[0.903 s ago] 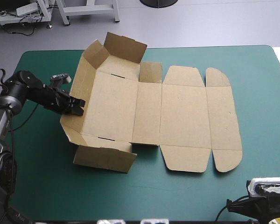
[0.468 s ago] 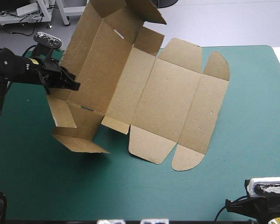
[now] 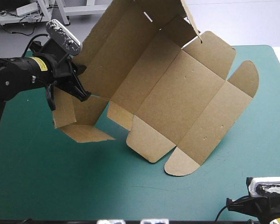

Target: Fold the box

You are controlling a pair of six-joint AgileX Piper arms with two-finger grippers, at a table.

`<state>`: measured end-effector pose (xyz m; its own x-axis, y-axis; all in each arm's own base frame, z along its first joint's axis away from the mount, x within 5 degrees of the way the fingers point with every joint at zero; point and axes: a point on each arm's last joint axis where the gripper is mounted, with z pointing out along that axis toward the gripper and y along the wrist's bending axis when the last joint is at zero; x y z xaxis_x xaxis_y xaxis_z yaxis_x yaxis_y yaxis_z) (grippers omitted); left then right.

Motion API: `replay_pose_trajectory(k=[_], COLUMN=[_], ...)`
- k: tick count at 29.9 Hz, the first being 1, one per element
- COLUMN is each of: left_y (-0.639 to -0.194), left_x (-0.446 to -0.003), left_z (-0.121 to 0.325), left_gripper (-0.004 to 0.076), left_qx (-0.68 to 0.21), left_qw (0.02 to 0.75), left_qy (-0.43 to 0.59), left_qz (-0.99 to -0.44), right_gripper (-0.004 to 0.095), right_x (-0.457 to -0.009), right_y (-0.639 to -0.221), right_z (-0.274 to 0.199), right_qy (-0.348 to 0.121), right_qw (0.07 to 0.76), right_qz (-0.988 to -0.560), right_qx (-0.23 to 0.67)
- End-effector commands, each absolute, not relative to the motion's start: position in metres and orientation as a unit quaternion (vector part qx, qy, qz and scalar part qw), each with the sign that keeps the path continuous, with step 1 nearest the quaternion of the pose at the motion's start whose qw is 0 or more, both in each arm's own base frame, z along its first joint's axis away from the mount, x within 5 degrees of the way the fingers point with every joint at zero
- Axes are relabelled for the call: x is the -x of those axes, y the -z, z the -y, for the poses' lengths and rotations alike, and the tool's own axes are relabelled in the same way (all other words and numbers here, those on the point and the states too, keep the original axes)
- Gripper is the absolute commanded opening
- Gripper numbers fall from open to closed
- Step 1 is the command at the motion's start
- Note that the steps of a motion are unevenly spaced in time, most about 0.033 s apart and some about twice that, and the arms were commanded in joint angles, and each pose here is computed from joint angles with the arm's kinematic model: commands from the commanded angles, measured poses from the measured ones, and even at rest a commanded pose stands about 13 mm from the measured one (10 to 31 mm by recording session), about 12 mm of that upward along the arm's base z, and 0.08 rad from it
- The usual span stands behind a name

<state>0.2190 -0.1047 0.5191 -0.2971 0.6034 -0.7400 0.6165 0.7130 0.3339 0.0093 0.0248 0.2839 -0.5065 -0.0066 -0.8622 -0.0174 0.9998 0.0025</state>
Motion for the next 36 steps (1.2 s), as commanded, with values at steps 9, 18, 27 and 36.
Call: replay_pose_trajectory(k=[9,18,27,36], left_y=[-0.544,-0.504,-0.473,-0.451], left_x=[-0.178,-0.192,-0.200,-0.214], left_z=[0.118,0.138,0.157,0.182], left_gripper=[-0.0006,-0.0006,-0.0006,-0.0006], left_qx=[-0.449,-0.512,-0.577,-0.606], left_qw=[0.495,0.439,0.422,0.454], left_qy=[-0.073,-0.175,-0.190,-0.171], left_qz=[-0.740,-0.717,-0.673,-0.630], right_gripper=[-0.0023,-0.0023,-0.0023,-0.0023], right_x=[-0.008,-0.013,-0.020,-0.039], right_y=[-0.314,-0.319,-0.322,-0.326], right_z=[-0.025,-0.022,-0.019,-0.012], right_qy=[0.009,0.013,0.015,0.008], right_qw=[0.566,0.562,0.568,0.560], right_qz=[-0.824,-0.827,-0.823,-0.828], right_qx=[0.007,0.004,-0.003,-0.023])
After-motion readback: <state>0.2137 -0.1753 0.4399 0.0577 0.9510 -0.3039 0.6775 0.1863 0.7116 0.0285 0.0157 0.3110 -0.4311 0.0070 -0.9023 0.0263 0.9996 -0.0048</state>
